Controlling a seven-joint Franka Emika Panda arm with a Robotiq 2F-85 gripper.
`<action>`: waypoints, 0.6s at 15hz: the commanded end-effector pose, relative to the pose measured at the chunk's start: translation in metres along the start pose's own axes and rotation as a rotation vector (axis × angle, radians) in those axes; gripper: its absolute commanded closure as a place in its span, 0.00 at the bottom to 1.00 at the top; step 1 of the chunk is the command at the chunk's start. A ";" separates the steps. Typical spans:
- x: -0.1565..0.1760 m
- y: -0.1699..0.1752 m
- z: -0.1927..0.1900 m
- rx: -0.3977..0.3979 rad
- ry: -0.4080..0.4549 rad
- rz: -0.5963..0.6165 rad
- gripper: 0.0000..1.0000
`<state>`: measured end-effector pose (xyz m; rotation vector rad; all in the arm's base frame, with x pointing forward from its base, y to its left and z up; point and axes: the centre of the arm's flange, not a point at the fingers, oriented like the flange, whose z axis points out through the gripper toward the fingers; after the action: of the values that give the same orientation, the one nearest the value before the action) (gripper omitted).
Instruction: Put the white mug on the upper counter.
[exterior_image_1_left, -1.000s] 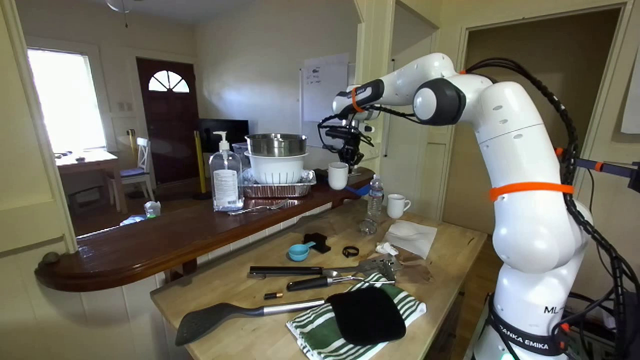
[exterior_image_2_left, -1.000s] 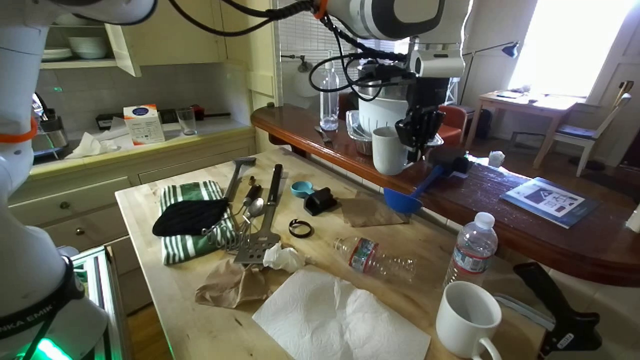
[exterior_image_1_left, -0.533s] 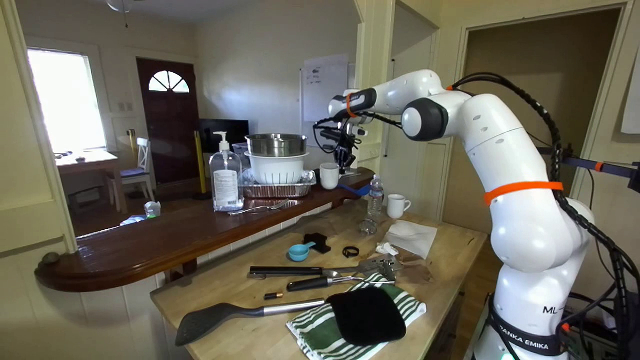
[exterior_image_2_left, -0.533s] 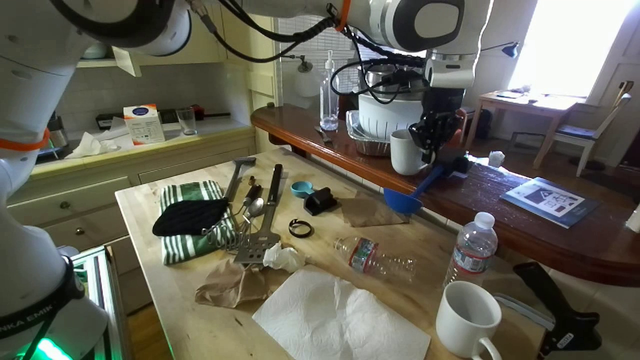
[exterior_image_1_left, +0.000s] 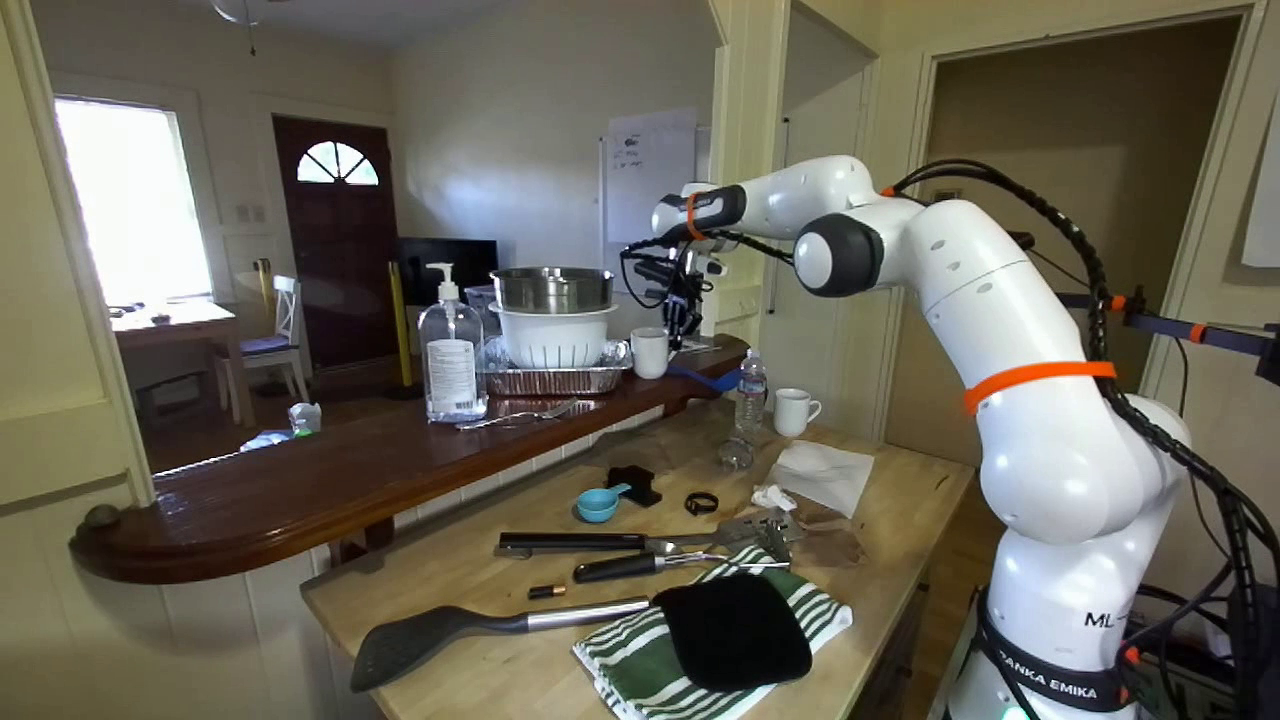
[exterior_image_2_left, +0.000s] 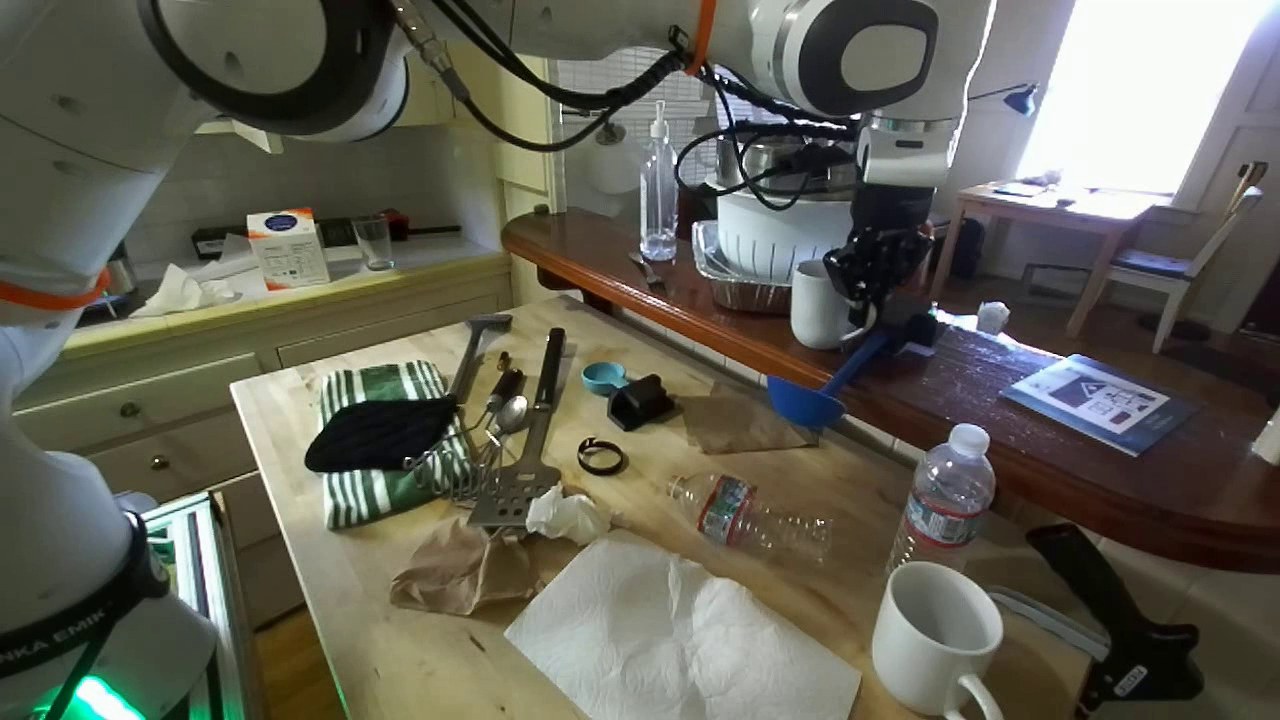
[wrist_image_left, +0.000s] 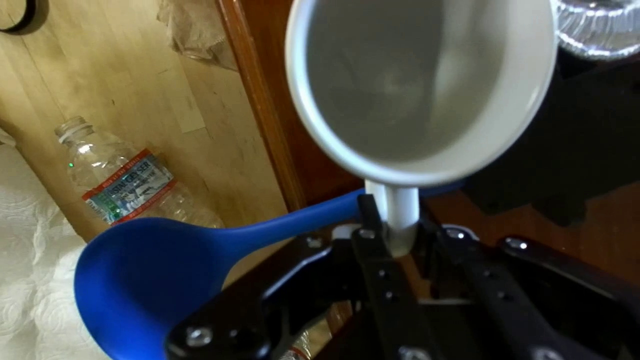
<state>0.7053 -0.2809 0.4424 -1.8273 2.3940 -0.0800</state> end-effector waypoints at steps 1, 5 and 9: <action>-0.002 -0.014 -0.007 -0.026 -0.028 0.001 0.48; -0.009 -0.005 -0.026 -0.057 -0.002 -0.045 0.17; -0.011 0.020 -0.060 -0.019 0.124 -0.125 0.00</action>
<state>0.6991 -0.2714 0.4750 -1.9467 2.3745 -0.0773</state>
